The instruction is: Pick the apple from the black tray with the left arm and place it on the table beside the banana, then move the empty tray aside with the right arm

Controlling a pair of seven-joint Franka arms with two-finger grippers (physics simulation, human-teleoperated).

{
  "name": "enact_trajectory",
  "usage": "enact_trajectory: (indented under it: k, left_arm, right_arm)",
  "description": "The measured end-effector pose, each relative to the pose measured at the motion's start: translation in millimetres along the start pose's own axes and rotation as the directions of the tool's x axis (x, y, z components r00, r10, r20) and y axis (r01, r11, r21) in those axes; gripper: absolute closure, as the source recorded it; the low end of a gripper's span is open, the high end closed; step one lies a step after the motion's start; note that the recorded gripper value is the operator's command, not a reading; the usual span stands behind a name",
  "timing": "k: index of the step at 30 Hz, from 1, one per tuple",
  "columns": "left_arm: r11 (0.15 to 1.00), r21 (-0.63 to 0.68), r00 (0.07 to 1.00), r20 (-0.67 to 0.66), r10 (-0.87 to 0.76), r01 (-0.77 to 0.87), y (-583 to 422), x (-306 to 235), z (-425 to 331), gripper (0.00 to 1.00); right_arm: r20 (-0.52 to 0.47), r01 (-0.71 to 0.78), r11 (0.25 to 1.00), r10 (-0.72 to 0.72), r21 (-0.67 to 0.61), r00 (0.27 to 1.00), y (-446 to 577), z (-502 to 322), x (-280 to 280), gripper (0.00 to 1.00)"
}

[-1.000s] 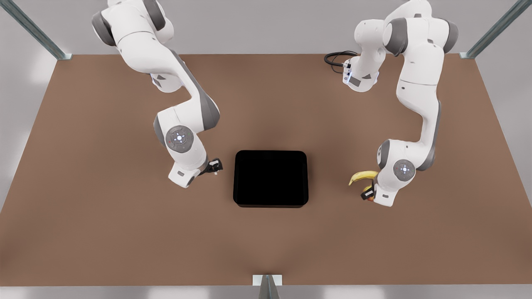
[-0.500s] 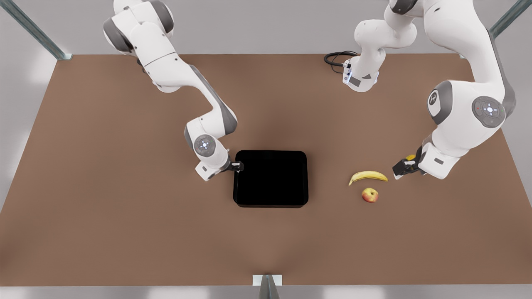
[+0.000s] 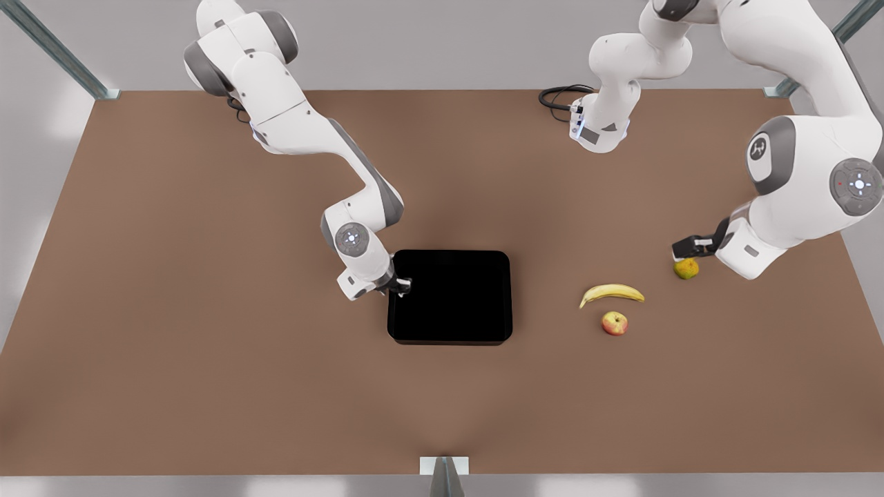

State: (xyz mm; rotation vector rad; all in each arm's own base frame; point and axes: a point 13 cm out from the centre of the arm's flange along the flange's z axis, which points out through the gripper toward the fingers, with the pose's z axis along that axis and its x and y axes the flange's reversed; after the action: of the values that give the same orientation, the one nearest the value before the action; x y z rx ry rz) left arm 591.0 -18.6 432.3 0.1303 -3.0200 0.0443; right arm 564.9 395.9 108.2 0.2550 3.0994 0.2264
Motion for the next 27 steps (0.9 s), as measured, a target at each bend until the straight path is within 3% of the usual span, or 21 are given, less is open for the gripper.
enact_trajectory:
  k: [3,17,21,27]
  left_arm:
    - [1.0,0.001,1.0,-0.02,-0.001,0.001,6,4,0,0.0]
    - [0.999,-0.005,0.999,-0.03,0.032,-0.032,-3,5,4,0.0]
    - [1.0,-0.003,0.999,-0.03,0.022,-0.022,4,2,7,0.0]
    - [1.0,0.009,1.0,-0.015,0.0,0.0,16,-5,8,0.0]
  right_arm:
    - [0.005,-0.01,1.0,0.011,-0.004,1.0,1,0,-1,0.69]
    - [0.001,-0.035,0.999,0.035,0.001,0.999,-2,9,0,0.67]
    - [-0.002,-0.039,0.999,0.039,0.003,0.999,-3,13,1,0.85]
    - [0.026,-0.036,0.999,0.036,-0.026,0.999,2,-16,-11,0.86]
